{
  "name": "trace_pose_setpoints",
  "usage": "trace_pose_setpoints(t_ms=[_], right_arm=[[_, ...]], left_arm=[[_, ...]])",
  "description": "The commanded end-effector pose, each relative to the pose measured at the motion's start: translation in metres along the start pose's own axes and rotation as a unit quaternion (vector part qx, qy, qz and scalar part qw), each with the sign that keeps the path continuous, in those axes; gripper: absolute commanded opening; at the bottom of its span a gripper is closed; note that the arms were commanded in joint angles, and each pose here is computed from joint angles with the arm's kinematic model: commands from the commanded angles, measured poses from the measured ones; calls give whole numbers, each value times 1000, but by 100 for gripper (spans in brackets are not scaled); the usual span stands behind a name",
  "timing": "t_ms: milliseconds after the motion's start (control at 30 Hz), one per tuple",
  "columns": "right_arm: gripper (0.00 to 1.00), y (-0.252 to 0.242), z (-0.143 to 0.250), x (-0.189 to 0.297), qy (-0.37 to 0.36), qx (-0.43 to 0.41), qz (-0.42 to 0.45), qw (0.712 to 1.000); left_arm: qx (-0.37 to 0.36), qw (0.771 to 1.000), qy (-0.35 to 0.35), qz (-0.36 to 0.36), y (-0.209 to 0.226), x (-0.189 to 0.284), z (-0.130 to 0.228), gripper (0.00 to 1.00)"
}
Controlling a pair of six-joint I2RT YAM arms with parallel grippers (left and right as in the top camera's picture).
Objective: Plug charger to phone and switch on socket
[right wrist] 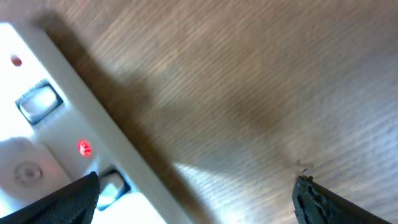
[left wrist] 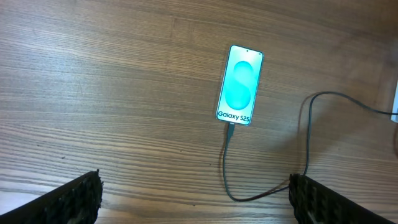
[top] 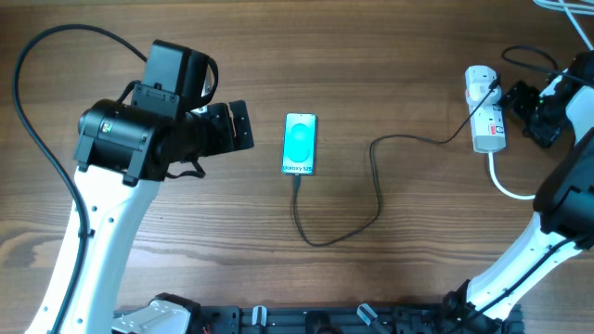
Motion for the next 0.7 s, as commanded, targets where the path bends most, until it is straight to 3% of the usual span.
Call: trace_pose_setpoints(t_ms=[0,333,667], right_arm=[[100,3,30,-25,59,7,-9,998],[100,-15,46,5,89,-62,42,993],[100,8,45,128,13,-49,45,998]], left_arm=[[1,1000,-2,-8,2,-2,0,100],[1,1000,-2,-8,2,-2,0,100],[1,1000,-2,-8,2,-2,0,100]])
Point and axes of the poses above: each gripper's point midway between its finger pads, its own x axis back along the fingers, its own y axis along the line the jaws close on, z = x × y, the point moved 2 cm from there along x, back along the fingers, and after that the axes turned 12 degrees about x, right-handed, at the moved point
